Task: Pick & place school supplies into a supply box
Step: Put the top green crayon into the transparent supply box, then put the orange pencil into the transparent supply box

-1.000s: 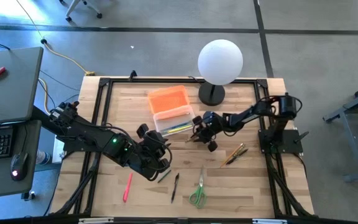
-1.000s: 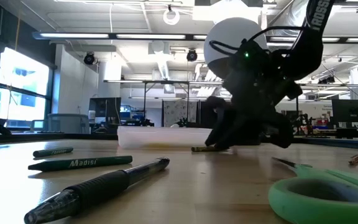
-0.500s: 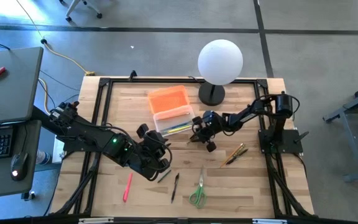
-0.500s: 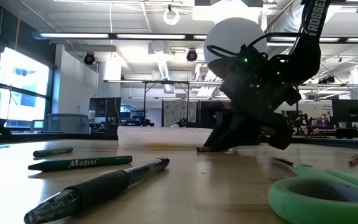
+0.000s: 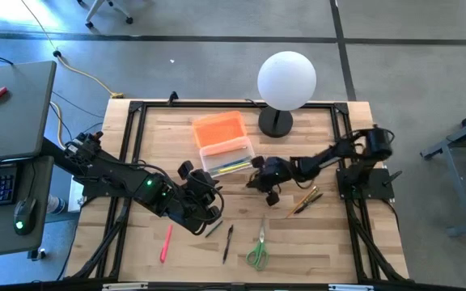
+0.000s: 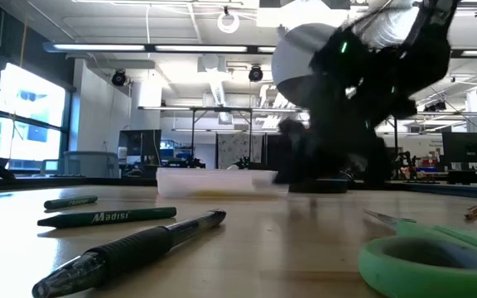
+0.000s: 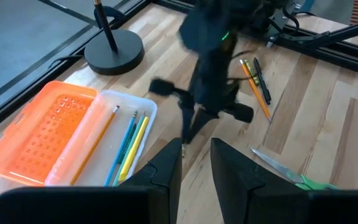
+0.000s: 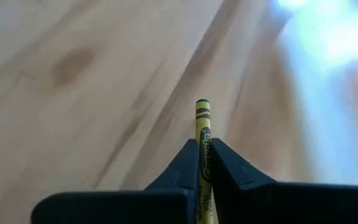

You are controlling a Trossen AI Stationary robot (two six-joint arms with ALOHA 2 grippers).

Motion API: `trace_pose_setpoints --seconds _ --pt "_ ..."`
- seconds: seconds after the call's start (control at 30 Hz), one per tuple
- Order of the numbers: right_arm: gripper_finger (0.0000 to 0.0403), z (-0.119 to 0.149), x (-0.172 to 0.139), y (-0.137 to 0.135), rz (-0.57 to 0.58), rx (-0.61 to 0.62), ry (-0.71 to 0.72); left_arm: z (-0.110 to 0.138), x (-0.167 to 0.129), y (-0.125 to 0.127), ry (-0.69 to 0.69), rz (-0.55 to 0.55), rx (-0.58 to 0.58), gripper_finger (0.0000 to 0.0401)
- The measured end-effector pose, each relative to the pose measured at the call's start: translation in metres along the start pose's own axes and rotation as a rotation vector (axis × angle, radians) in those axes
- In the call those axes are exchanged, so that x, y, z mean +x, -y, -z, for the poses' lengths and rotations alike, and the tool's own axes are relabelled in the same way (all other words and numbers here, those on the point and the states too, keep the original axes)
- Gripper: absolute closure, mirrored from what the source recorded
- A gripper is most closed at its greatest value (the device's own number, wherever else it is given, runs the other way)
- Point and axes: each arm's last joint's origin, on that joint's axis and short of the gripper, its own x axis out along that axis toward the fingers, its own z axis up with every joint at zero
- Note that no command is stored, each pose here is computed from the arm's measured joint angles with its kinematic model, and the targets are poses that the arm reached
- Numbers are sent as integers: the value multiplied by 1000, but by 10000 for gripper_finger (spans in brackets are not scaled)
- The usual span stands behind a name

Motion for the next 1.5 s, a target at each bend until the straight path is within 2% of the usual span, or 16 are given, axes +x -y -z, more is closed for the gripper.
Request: trace_pose_setpoints --seconds 0.1,0.3,0.4,0.57,0.7,0.93,1.1,1.3,1.5 --pt "393 -19 -7 8 141 -71 36 0 0 0 0 0 0 284" --pt "399 -55 -10 35 229 -100 129 0 0 0 5 -4 -1 284" --pt "399 -60 -2 54 240 -123 78 0 0 0 8 -4 -3 284" --pt "400 -59 25 83 185 -6 -21 -1 0 0 15 -6 -6 284" --pt "398 -44 56 89 187 3 -161 -2 0 1 30 -10 -13 284" --pt "392 -34 88 91 156 11 -199 -2 0 1 20 1 -15 284" --pt "376 -41 84 94 170 9 -177 -1 0 1 15 4 -14 284" --pt "335 -59 70 94 223 -29 -193 -1 0 1 15 4 -11 284" --pt "302 -83 36 81 157 -36 -279 -1 0 1 15 4 -11 284"
